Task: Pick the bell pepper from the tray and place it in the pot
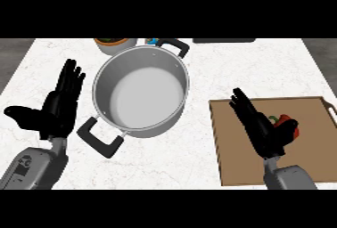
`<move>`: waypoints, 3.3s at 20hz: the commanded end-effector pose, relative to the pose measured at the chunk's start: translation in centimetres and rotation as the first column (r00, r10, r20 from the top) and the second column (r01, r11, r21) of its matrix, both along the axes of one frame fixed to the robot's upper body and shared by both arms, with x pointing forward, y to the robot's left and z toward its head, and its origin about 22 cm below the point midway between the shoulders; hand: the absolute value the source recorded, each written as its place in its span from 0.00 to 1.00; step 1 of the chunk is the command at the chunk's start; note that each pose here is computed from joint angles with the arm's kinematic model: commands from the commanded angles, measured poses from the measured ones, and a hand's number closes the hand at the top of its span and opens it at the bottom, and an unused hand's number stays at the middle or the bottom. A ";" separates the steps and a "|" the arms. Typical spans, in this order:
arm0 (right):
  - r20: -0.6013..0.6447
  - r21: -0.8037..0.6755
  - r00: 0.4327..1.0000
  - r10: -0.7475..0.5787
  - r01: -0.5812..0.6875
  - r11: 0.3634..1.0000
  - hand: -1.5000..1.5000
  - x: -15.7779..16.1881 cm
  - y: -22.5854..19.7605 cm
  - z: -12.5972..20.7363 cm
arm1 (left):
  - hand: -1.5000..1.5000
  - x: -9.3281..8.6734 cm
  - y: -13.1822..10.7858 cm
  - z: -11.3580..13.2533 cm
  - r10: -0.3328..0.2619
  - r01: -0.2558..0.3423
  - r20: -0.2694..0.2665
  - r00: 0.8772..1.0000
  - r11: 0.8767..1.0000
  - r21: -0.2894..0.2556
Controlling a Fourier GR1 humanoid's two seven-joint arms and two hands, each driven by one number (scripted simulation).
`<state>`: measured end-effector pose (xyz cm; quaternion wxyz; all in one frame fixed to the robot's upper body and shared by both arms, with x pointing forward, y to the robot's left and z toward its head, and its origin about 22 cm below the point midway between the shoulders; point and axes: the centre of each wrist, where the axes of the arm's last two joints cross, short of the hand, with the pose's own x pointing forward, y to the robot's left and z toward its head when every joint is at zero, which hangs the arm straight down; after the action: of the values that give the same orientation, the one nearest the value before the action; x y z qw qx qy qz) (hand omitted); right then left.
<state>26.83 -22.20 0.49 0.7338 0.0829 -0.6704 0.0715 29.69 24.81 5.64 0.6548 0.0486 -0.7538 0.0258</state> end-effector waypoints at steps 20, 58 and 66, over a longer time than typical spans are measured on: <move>0.546 -0.655 0.838 -0.003 0.429 0.622 0.00 -5.3 -11.9 6.4 | 0.50 -4.2 9.0 -3.1 0.307 -0.128 -0.458 0.834 0.916 0.381; -0.157 -0.970 0.985 -0.077 -0.139 0.198 0.00 0.2 -8.1 7.7 | 0.50 -4.0 8.5 -4.4 0.278 -0.108 -0.458 0.844 0.925 0.364; -0.139 -0.981 0.986 -0.092 -0.125 0.148 0.00 -0.7 -10.2 7.0 | 0.50 -1.7 9.3 -2.9 0.293 -0.118 -0.456 0.841 0.920 0.373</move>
<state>27.15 -31.73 7.14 0.6641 -0.3966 -0.4053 0.4872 26.57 32.89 2.54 0.8035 0.2416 -0.5420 -0.0474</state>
